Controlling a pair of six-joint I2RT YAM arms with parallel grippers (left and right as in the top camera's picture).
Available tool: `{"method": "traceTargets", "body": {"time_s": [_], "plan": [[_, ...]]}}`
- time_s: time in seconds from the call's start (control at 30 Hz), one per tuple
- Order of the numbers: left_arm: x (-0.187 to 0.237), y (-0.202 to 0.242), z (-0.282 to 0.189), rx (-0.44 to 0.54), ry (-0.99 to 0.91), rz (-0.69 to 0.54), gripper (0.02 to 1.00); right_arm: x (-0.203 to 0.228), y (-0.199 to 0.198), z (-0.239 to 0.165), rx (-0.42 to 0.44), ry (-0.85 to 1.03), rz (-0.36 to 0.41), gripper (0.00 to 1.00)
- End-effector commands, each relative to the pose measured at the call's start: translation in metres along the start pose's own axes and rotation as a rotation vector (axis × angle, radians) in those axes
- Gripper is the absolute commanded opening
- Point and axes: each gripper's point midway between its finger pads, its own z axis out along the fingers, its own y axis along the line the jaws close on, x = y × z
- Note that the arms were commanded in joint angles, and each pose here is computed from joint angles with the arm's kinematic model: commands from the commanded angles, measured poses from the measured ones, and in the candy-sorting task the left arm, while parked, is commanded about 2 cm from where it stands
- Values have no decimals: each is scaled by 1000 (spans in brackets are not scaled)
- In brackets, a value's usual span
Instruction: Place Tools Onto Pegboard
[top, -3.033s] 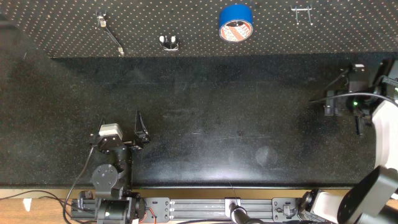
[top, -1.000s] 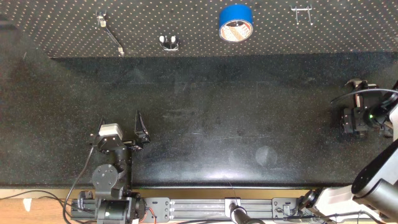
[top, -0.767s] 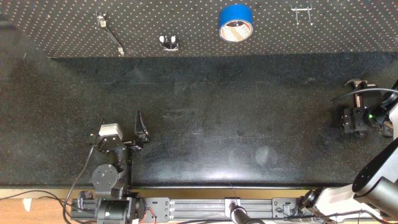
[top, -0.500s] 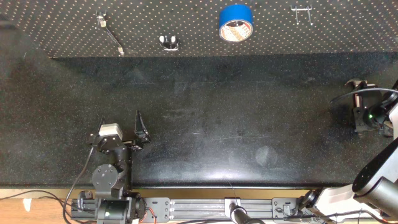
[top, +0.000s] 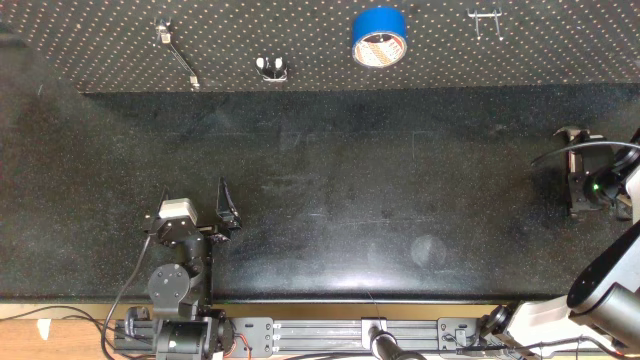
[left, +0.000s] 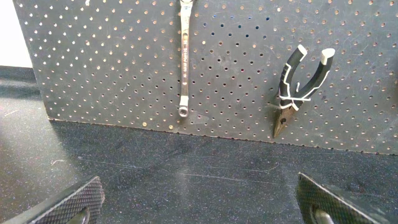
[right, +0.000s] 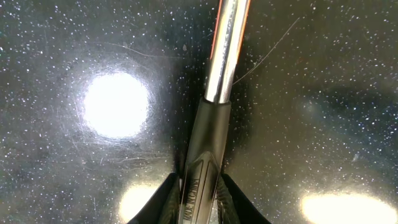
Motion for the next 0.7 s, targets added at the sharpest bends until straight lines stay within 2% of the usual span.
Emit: {"method": "traceTargets", "body": {"time_s": [0.03, 0.33, 0.37, 0.5, 0.7], "plan": [[1, 0, 0, 3, 2, 13, 996, 3, 3, 6, -21, 12, 1, 358], [1, 0, 0, 3, 2, 13, 996, 3, 3, 6, -21, 13, 1, 367], [1, 0, 0, 3, 2, 13, 996, 3, 3, 6, -21, 13, 1, 349], [1, 0, 0, 3, 2, 13, 996, 3, 3, 6, -21, 13, 1, 80], [1, 0, 0, 3, 2, 13, 996, 0, 1, 2, -8, -5, 4, 75]]}}
